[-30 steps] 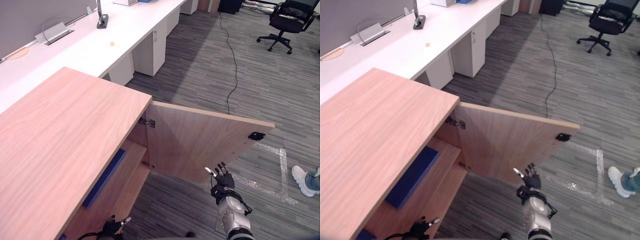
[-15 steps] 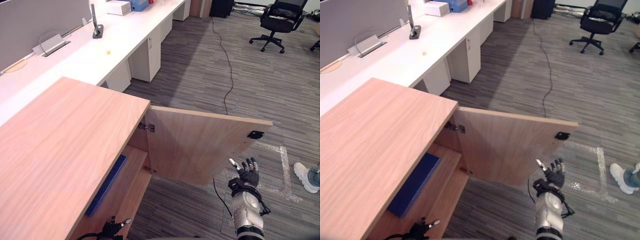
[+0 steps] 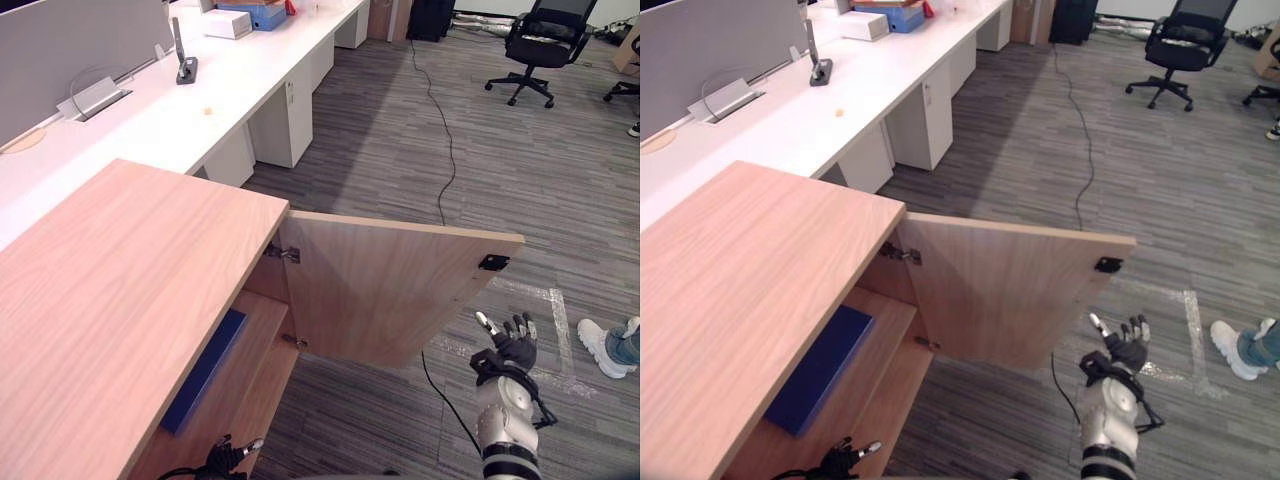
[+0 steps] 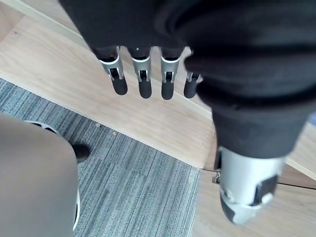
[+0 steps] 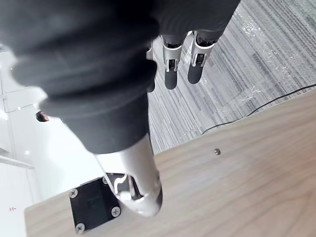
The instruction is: Walk over to the cabinet, pick up the folder, carry it to the office cabinet, place the folder inside the office cabinet, then close the office cabinet door
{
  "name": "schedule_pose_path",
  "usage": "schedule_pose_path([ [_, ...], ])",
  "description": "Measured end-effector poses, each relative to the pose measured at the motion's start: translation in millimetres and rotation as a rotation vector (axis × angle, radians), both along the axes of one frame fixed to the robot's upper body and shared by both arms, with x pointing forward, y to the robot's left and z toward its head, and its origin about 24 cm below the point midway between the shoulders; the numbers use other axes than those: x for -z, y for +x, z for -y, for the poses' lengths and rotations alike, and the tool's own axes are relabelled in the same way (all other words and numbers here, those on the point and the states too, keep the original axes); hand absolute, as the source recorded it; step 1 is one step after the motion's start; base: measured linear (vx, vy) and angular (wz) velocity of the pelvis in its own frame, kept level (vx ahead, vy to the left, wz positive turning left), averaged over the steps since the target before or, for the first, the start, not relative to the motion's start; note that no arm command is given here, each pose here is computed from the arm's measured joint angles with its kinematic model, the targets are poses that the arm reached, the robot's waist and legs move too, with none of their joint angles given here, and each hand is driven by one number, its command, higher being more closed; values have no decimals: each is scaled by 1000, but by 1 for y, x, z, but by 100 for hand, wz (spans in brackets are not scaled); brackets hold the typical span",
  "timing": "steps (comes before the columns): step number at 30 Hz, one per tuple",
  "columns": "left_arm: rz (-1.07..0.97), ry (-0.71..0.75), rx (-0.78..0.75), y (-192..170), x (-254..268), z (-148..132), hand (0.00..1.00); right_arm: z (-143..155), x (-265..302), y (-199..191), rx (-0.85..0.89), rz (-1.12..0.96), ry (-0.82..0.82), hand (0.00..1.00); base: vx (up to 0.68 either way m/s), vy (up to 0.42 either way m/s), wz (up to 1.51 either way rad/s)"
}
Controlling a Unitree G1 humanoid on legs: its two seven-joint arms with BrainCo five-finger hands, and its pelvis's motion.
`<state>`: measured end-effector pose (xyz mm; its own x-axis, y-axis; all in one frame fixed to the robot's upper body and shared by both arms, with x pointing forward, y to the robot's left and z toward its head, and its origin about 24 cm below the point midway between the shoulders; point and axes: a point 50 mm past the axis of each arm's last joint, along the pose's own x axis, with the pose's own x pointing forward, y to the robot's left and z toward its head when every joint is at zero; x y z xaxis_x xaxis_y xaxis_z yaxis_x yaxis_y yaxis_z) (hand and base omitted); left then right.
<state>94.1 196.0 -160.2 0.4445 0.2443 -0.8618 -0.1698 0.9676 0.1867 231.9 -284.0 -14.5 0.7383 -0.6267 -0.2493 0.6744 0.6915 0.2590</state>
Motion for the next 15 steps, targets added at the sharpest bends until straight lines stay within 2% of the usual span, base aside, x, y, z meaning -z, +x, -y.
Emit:
schedule_pose_path([
  [4,17,3,1,3,-2,-1,0,17,-25,26,-38,27,-88,0,-87,-36,2],
  [6,24,7,2,4,-2,-2,0,24,-45,45,-121,41,-178,0,-112,-45,7],
  [11,29,9,9,4,-3,-7,0,12,-73,81,-348,54,-300,0,-78,-25,8],
  [15,40,3,13,5,-4,-9,0,18,-78,86,-395,18,-342,0,-76,-10,8],
])
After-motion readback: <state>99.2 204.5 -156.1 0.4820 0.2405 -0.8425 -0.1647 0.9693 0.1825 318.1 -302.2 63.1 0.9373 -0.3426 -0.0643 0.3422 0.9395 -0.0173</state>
